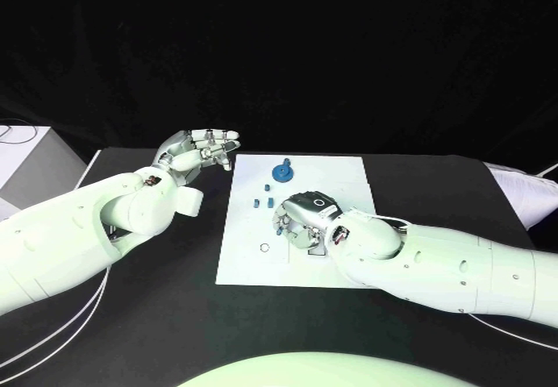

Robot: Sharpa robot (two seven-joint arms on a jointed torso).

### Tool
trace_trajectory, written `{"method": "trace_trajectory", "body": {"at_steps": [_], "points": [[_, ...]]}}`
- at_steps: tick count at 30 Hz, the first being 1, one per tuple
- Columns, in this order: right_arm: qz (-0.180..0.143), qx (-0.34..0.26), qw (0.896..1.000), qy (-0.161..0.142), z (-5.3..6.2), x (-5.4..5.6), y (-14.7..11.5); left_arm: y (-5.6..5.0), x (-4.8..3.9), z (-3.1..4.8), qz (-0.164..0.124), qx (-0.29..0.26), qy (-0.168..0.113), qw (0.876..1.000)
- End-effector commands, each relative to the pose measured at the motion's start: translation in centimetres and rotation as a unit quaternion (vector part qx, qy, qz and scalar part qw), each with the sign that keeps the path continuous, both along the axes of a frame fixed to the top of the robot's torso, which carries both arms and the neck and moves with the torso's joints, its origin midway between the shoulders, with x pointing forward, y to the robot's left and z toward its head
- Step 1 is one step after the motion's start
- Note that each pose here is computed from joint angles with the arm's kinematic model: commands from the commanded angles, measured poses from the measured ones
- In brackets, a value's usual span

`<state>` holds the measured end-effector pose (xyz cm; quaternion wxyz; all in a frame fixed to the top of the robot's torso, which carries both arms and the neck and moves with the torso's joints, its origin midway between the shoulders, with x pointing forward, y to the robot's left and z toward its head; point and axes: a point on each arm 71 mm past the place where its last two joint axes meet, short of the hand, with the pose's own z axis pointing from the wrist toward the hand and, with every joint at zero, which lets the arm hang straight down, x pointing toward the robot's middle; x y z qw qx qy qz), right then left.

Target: Assemble the parts on the task board

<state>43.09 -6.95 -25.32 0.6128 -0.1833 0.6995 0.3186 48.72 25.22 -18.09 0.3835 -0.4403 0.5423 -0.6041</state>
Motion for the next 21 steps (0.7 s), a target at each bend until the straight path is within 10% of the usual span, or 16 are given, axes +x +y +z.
{"method": "trace_trajectory", "body": {"at_steps": [1, 21], "points": [[0.006, -0.009, 1.0, -0.001, -0.12, -0.15, 0.16, -0.1, -0.01, 0.07, -0.002, -0.004, 0.0, 1.0], [0.008, -0.034, 0.999, 0.01, -0.79, 0.18, 0.52, -0.13, -0.04, 0.05, -0.004, -0.004, 0.002, 1.0]]}}
